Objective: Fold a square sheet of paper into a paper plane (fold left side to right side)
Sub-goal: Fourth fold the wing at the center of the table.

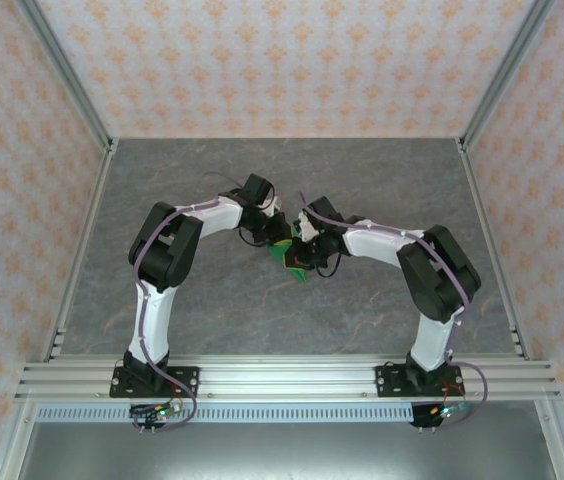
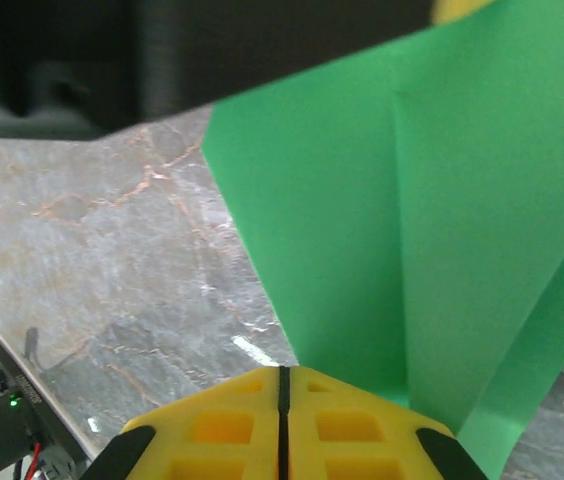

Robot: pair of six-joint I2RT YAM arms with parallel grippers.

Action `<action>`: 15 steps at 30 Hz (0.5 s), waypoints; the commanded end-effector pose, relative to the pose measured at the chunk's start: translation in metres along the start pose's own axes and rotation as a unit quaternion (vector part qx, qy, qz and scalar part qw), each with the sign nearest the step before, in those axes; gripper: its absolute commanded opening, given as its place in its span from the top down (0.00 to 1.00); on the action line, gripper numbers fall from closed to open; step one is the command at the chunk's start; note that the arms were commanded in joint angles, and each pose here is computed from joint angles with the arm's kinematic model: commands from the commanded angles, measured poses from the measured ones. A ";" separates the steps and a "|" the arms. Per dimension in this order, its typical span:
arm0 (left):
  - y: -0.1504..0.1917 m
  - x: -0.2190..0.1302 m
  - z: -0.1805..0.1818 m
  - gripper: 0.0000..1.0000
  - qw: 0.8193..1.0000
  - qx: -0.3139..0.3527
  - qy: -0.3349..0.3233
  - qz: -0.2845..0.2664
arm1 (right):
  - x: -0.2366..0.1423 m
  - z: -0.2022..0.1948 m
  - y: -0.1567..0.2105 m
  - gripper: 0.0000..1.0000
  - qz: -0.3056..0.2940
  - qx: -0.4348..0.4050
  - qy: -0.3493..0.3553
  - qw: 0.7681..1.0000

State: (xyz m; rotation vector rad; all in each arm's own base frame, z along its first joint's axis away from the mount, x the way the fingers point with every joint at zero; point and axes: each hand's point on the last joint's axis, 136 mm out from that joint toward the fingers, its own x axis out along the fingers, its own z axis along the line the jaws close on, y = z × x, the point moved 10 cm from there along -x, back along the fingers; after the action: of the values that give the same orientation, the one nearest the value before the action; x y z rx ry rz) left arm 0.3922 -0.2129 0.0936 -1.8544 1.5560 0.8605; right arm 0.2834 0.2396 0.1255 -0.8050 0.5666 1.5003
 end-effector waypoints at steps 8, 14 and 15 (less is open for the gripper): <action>0.020 0.013 0.032 0.89 0.995 -0.035 -0.089 0.030 | 0.010 -0.017 0.008 0.90 0.025 0.014 0.036 0.999; 0.020 0.014 0.033 0.89 0.995 -0.035 -0.090 0.031 | 0.015 -0.020 0.011 0.90 0.031 0.019 0.030 0.999; 0.020 0.014 0.033 0.89 0.995 -0.035 -0.090 0.031 | 0.015 -0.021 0.011 0.90 0.032 0.020 0.031 0.999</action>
State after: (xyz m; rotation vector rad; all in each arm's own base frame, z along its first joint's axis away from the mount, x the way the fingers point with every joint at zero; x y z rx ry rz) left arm 0.3922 -0.2129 0.0936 -1.8544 1.5560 0.8605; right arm 0.2806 0.2370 0.1141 -0.8090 0.6167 1.5092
